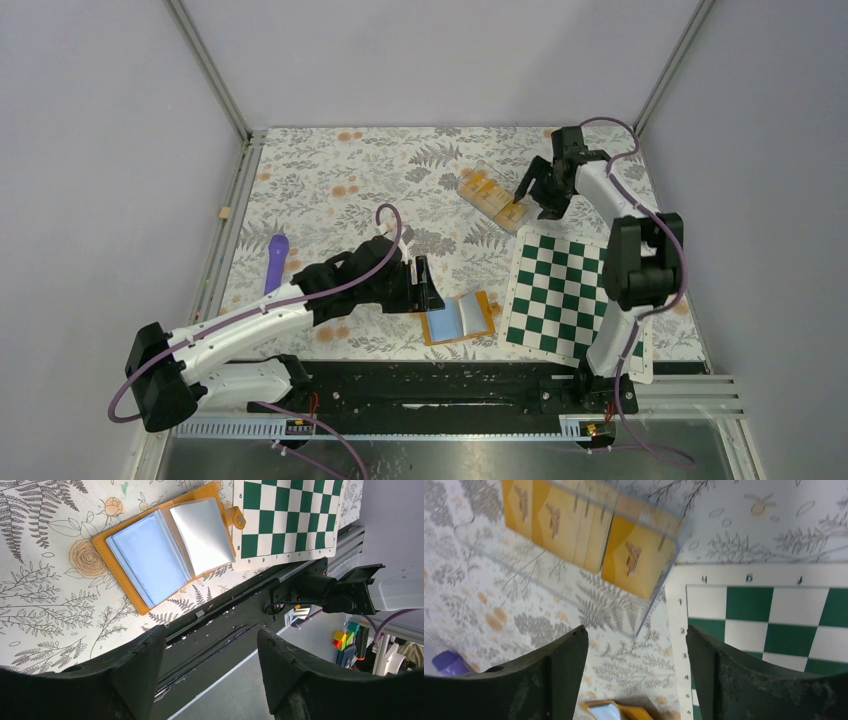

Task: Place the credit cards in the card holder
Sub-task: Move the storage box to the center of the board.

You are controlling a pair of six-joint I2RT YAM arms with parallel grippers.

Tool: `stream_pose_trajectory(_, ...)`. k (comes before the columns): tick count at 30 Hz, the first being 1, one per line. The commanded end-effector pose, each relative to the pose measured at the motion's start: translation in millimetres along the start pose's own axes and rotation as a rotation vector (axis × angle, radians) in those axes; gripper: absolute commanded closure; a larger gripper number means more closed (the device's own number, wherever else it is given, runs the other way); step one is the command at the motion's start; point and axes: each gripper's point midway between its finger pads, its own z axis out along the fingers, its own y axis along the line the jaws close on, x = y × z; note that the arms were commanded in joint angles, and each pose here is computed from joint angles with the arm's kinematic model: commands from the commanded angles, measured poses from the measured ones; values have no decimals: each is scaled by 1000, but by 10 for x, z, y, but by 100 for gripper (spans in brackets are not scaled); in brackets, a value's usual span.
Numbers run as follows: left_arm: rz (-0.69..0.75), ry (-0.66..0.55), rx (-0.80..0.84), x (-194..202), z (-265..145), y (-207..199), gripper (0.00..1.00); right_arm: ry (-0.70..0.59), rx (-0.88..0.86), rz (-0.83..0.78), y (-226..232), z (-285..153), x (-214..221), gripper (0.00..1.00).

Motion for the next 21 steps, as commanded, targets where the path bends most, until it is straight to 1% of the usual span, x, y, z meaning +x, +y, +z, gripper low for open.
stream_pose_trajectory(1, 18, -10, 51, -26, 14, -87, 33, 56, 83, -18, -93, 205, -151, 26)
stream_pose_trajectory(2, 18, -7, 51, -20, 18, -86, 33, 67, 88, -24, -90, 257, -170, 31)
stream_pose_trajectory(5, 20, 1, 48, -3, 28, -72, 33, 94, 117, -29, -127, 366, -183, 40)
stream_pose_trajectory(8, 21, -1, 51, -4, 19, -73, 33, 120, 133, -49, -175, 427, -150, 57)
stream_pose_trajectory(13, 26, -3, 46, -4, 13, -63, 33, 131, 133, -79, -201, 416, -90, 82)
stream_pose_trajectory(16, 33, -1, 29, -4, 7, -37, 33, 131, 129, -98, -155, 393, -62, 89)
stream_pose_trajectory(21, 43, 0, 18, -7, -21, -23, 32, 155, 111, -147, 52, 357, 60, 91)
